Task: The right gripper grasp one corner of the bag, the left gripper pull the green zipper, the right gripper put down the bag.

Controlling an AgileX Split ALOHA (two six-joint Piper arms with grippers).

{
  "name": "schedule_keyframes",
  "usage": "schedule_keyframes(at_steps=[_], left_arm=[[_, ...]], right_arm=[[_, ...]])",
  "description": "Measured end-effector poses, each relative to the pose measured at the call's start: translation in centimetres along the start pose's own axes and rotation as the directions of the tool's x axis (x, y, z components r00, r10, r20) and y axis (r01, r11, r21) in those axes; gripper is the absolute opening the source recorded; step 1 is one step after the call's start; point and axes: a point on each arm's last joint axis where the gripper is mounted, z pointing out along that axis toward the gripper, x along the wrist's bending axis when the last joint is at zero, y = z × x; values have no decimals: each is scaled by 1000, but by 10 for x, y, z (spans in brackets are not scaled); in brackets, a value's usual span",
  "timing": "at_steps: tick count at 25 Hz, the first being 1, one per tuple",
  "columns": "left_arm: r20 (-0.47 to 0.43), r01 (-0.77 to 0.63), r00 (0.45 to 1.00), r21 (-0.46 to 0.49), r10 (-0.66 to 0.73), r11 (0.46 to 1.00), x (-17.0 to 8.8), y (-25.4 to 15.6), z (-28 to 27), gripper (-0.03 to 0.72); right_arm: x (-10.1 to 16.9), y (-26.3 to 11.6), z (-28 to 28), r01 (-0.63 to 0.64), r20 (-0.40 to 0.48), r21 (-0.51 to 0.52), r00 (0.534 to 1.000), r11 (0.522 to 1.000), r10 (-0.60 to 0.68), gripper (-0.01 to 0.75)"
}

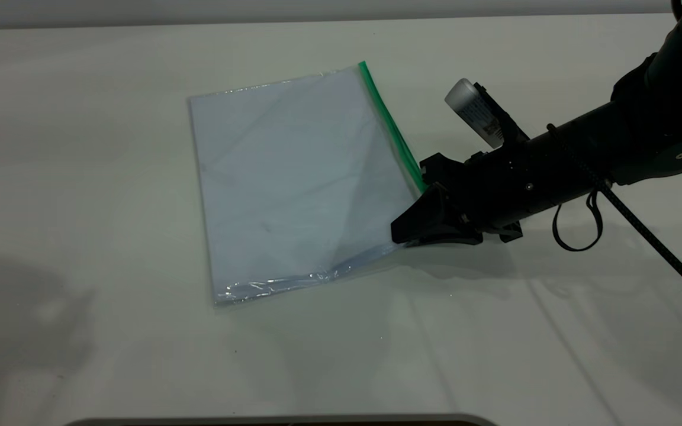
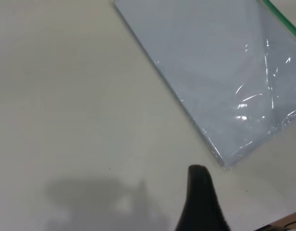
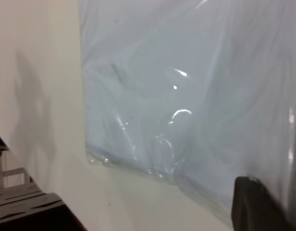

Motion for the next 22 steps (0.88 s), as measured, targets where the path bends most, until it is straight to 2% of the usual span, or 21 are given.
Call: schedule_keyframes(at_steps=[4,8,10,12,13,15,17,19,22], left_arm=[[0,0,1000,0,0,1000,0,0,0,586],[0,0,1000,0,0,1000,0,0,0,586],[0,0,1000,0,0,1000,0,0,0,586],[-1,0,1000,-1,0,1000,0,0,0,586],[-1,0,1000,-2,0,1000,0,0,0,586],[-7,0,1000,-10,-1,1000,1,1,0,586],[-20,1,1000,-25,-2,1000,3,3,2,586],[-30,-2,1000,-42,0,999,6,11,6,586],[-12,-23,1000,-65,22,998,9,33,12,586]], right_arm=[[4,-1,-1,5,-53,8,999,1000,-5,33],[15,0,-16,133,-89,102,988,986,-125,33],[20,4,-35,218,-73,168,975,961,-208,33],[26,14,-59,281,-9,192,959,940,-285,33],[30,22,-72,311,37,178,946,933,-322,33],[38,46,-97,351,156,86,920,932,-361,33],[52,71,-114,392,216,-22,900,920,-379,33],[72,87,-120,439,188,-79,888,895,-419,33],[104,80,-102,498,67,-37,866,867,-495,33]])
